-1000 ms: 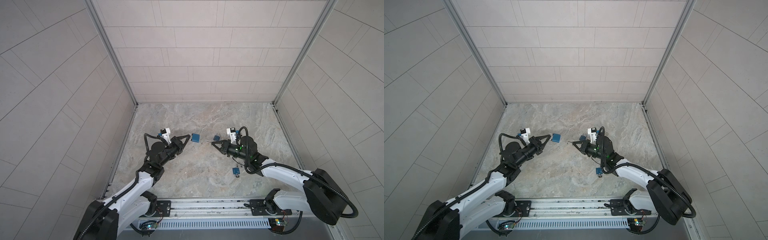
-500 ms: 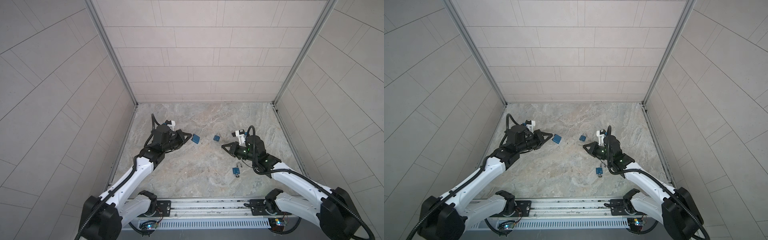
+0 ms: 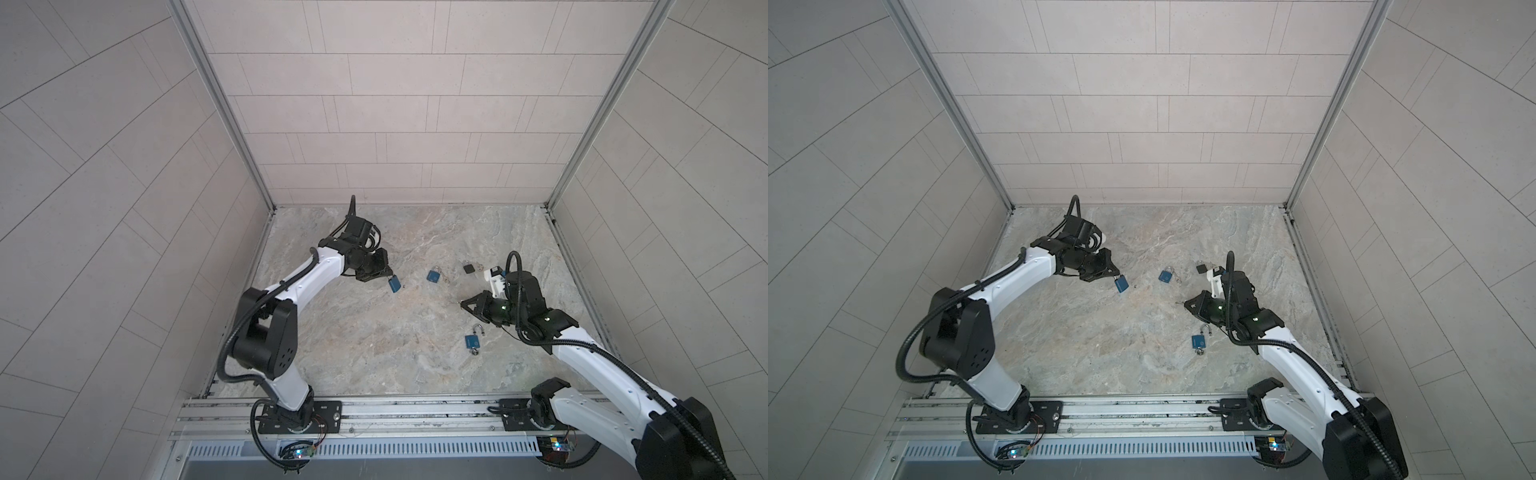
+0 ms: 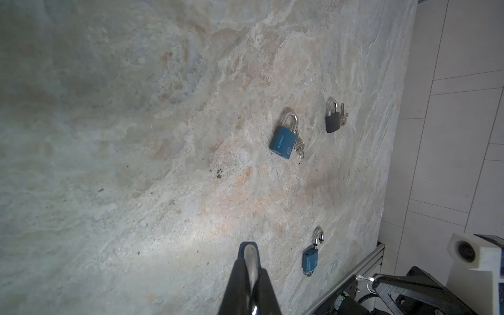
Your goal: Lock with the key
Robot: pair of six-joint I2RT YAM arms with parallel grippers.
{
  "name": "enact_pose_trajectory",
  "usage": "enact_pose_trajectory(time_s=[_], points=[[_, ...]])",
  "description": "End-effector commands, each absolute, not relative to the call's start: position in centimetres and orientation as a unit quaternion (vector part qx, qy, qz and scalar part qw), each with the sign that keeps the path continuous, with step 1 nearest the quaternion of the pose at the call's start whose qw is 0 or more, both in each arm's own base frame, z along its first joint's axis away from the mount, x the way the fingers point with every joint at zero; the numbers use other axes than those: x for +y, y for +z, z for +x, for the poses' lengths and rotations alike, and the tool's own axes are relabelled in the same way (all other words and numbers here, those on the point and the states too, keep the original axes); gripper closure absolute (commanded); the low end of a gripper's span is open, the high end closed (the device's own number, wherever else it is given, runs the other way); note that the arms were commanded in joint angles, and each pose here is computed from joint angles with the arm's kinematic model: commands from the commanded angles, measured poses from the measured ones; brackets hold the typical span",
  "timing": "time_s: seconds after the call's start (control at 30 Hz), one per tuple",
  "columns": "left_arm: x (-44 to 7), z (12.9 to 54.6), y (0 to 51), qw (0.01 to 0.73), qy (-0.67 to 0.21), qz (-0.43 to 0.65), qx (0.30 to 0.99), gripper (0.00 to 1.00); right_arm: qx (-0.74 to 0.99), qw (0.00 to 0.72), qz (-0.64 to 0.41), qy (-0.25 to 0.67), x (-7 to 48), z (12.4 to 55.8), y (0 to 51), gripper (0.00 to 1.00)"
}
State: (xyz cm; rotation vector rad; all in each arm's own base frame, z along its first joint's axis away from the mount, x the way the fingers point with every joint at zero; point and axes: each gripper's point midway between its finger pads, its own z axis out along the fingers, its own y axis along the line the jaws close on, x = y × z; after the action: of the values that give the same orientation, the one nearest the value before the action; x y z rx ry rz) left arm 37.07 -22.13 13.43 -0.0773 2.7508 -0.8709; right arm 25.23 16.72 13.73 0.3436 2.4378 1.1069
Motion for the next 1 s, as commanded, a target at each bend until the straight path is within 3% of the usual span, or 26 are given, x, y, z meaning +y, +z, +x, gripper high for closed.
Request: enact_pose_trajectory(time_s=[0.0,0.53,0.97], points=[[-22.7,37.9,12.4,0.102,-0.294,0.026,0.95,1.0,0.887,0.216,0.102,0.394,16.7,25.4,13.9,1.0],[-23.4,43.0,8.5,0.022,-0.305,0.086,0.948,1.0,0.892,0.204,0.112,0.386,16.7,27.2,11.7,1.0],[-22.2,44.6,6.3,-0.025,-0.298,0.101,0.949,1.0,0.894,0.199,0.104,0.387,18.1,29.6,10.7,1.0]])
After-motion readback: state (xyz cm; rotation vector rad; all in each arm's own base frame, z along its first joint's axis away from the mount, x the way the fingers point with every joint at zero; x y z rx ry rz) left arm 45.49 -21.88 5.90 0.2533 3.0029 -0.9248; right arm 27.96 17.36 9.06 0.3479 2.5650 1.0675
